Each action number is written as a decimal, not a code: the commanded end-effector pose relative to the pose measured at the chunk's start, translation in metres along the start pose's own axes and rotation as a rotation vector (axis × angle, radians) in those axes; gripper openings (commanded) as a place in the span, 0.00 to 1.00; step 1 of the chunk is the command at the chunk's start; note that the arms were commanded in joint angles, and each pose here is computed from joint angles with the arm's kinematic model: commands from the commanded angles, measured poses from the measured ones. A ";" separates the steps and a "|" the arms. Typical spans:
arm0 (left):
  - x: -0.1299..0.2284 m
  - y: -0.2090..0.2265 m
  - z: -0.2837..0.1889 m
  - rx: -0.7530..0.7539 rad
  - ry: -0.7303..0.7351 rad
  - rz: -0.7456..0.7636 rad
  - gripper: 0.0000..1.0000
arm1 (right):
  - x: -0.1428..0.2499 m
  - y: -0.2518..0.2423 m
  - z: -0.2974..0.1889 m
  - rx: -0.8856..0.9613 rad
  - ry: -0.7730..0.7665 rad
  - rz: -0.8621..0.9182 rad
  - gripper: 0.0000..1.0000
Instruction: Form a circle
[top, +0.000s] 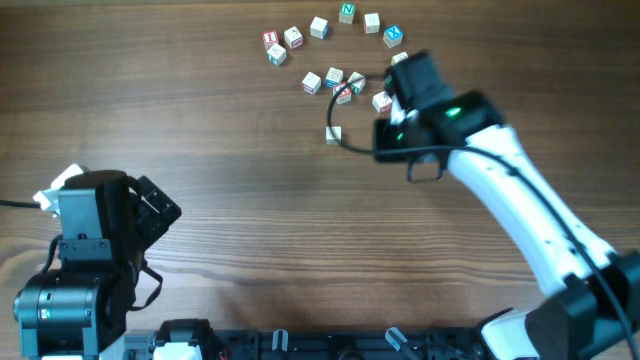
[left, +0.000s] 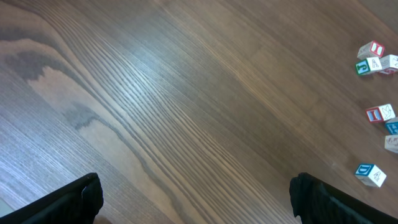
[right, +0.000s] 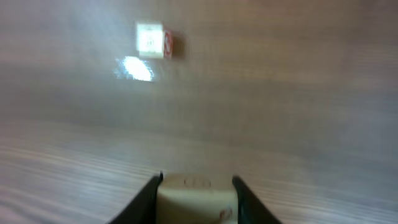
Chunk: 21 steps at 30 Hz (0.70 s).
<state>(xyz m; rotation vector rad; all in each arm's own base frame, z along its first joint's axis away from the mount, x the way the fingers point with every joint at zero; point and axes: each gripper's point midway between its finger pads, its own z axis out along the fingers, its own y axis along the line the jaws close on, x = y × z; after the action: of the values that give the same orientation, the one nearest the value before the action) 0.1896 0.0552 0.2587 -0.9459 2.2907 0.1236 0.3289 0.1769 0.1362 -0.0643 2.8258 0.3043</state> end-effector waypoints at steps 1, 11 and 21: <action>-0.001 0.003 0.001 -0.015 -0.008 -0.013 1.00 | 0.023 -0.009 0.044 -0.002 0.015 0.092 0.11; -0.001 0.003 0.001 -0.015 -0.008 -0.013 1.00 | 0.009 -0.004 0.079 -0.090 -0.136 0.152 0.15; -0.001 0.003 0.001 -0.015 -0.008 -0.013 1.00 | 0.019 0.017 0.141 -0.137 -0.083 0.106 0.15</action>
<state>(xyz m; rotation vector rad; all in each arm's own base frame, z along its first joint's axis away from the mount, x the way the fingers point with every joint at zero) 0.1896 0.0552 0.2587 -0.9455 2.2909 0.1238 0.3553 0.2044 0.0169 0.1010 2.7085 0.4541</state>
